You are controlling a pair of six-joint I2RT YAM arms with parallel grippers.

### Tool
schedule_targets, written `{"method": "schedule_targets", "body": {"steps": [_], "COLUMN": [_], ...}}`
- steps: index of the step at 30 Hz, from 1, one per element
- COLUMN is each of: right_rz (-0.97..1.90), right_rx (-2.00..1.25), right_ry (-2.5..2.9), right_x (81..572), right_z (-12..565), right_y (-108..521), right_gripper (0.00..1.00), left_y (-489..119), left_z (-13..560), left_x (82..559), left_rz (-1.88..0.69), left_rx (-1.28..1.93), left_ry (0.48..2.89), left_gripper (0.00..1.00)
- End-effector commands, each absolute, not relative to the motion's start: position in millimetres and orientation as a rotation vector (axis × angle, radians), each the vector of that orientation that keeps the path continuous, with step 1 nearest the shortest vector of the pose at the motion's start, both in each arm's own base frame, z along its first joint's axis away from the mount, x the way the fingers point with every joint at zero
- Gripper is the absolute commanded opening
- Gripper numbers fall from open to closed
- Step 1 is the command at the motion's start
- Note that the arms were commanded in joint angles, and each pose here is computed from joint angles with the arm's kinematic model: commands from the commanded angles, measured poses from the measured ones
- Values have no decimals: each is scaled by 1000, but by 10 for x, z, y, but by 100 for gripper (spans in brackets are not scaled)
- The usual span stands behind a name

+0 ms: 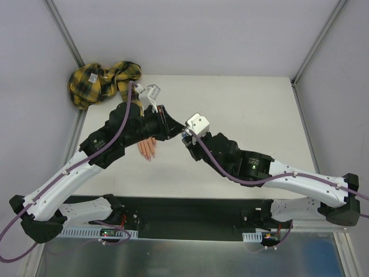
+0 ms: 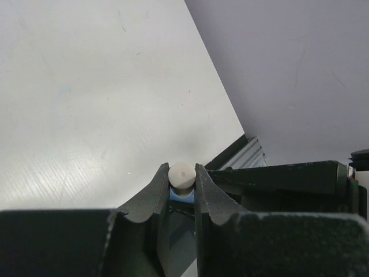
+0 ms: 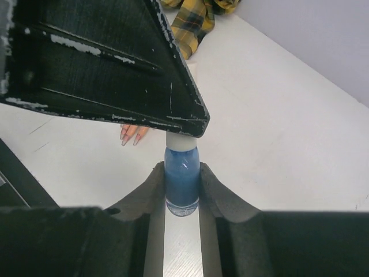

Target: Paint the nails

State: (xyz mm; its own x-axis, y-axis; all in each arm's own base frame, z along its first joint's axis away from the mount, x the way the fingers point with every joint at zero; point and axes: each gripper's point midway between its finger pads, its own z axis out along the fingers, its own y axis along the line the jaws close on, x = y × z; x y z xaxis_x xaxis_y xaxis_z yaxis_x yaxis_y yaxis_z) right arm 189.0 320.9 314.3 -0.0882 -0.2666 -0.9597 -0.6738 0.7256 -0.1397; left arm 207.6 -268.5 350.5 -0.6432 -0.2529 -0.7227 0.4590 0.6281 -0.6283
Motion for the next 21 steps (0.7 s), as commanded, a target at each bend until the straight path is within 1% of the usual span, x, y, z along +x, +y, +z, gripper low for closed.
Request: {"method": "schedule_targets", "body": {"steps": [1,2,3,5,6,7,8,9,10,12,13,16,19,20,21], "right_rz": [368,411,446,599,647,773,807,851,920,998,1079,1277,1403,1437,1467], "right_rx": [-778,-816,-837,-942,-953,-1043,-1054,-1073,-1125,-1122,-1147,-1148,-1144,-1136,-1146], "right_ry": [1608,1595,1587,1600,1606,1596,1600,1610,1610,1641,1617,1556,1491,1505,1466], "right_x": [1943,1881,1836,1649,1630,1430,1399,1363,1247,1234,1144,1016,963,956,956], "right_z": [3349,3345,3356,3312,3329,3299,3307,3307,3355,3396,3466,3673,3787,3756,3811], "right_y": [3099,3152,3171,3272,3250,3330,3323,3332,3339,3323,3341,3333,3324,3328,3327], "right_gripper": [0,0,0,0,0,0,0,0,0,0,0,0,0,0,0], "left_y": [-2413,-2433,-2454,-2418,-2400,-2402,-2426,-2432,-2432,-2453,-2507,-2580,-2629,-2643,-2660], "left_z": [3628,3645,3669,3701,3764,3797,3786,3860,3818,3970,3987,4038,4031,4048,4119], "left_x": [2230,2201,2142,2111,2021,1977,1952,1821,1803,1680,1506,1349,1314,1287,1275], "left_rz": [-966,-983,-1006,-995,-1010,-1021,-1035,-1079,-1093,-1167,-1259,-1347,-1390,-1421,-1439], "left_rx": [-38,-21,27,74,150,200,246,332,356,437,547,659,688,685,695], "left_ry": [1998,2000,1997,1973,1937,1905,1873,1822,1810,1717,1691,1640,1617,1609,1562], "left_gripper": [0,9,31,59,81,87,88,88,89,89,88,82,77,73,71]}}
